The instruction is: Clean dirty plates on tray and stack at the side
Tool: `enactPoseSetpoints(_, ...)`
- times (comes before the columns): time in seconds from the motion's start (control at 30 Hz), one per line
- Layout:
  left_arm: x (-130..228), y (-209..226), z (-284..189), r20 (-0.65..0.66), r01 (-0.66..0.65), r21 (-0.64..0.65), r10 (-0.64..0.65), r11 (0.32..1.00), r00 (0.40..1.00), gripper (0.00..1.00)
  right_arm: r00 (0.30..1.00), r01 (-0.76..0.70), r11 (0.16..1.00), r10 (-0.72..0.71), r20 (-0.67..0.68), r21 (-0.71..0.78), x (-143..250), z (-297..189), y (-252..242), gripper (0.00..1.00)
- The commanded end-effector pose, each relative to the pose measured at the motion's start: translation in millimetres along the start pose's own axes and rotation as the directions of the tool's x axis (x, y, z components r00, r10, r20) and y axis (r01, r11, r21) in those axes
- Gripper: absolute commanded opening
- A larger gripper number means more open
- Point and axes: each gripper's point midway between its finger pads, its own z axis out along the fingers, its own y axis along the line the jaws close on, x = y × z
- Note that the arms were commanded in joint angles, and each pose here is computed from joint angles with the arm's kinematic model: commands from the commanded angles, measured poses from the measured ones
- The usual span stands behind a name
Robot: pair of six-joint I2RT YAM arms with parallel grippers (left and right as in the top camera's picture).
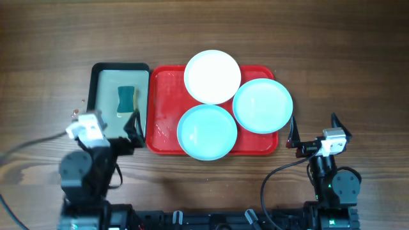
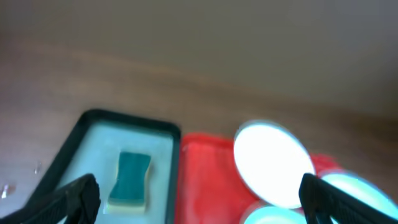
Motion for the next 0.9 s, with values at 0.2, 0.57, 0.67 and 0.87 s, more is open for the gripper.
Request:
enactPoseSetpoints(0.2, -31.2, -41.0, 55.3, -0.502, 0.136, 0.065, -0.085, 0.989, 0.860, 1.00, 0.987, -0.160, 0.955, 0.162, -0.013, -0.249, -9.2, -5.9, 42.4, 1.00)
enactPoseSetpoints(0.57, -21.3, -35.4, 64.3, -0.536, 0.138, 0.038, -0.096, 0.990, 0.839, 1.00, 0.823, -0.412, 0.873, 0.235, -0.517, -0.259, -103.5, 32.3, 56.9, 1.00)
enactPoseSetpoints(0.67, -21.4, -35.0, 64.3, -0.536, 0.138, 0.037, -0.097, 0.990, 0.839, 1.00, 0.691, -0.460, 0.861, 0.193, -0.697, -0.218, -105.3, 51.3, 66.0, 1.00)
enactPoseSetpoints(0.87, -8.0, -9.0, 63.4, -0.565, 0.077, -0.098, -0.119, 0.992, 0.816, 0.63, 0.607, -0.515, 0.811, 0.116, -0.786, -0.278, -78.4, 97.5, 92.5, 0.66)
